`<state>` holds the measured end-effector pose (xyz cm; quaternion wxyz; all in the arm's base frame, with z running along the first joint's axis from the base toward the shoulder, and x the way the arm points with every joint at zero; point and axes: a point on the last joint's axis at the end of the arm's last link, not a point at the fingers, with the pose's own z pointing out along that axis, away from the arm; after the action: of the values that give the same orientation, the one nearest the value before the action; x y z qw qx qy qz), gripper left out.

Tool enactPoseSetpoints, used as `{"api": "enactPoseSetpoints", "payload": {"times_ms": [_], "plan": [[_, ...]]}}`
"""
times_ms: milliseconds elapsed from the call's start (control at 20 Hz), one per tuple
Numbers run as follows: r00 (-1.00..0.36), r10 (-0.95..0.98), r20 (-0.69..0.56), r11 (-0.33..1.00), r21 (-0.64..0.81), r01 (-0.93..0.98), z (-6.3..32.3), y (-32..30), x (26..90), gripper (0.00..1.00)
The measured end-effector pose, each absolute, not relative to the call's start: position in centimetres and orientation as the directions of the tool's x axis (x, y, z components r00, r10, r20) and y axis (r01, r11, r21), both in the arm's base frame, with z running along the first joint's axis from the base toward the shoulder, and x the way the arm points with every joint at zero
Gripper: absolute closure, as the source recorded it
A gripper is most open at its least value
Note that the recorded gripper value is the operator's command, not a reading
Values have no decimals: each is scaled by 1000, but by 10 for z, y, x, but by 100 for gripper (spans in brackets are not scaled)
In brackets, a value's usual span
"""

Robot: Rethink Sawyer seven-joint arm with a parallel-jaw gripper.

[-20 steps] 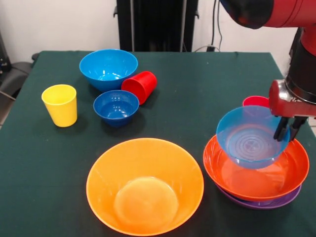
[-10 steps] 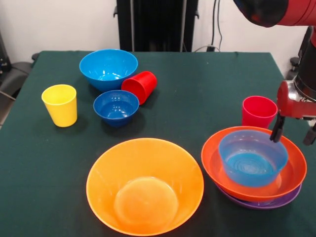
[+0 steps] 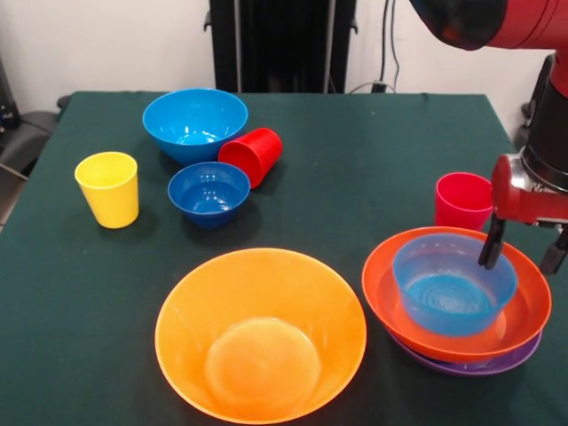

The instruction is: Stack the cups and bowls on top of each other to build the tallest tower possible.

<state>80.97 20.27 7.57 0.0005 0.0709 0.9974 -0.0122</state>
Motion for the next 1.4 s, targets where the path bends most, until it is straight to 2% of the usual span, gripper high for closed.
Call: {"api": "enactPoseSetpoints", "payload": {"times_ms": [300, 700, 1000, 1400], "plan": [[-988, 156, -2, 988, -7, 156, 80, 203, 812, 0], [-978, 208, -8, 977, 38, 208, 130, 186, 808, 0], [-957, 288, -28, 956, 61, 286, 181, 134, 797, 0], [-928, 369, -51, 928, 68, 365, 217, 73, 779, 0]]}}
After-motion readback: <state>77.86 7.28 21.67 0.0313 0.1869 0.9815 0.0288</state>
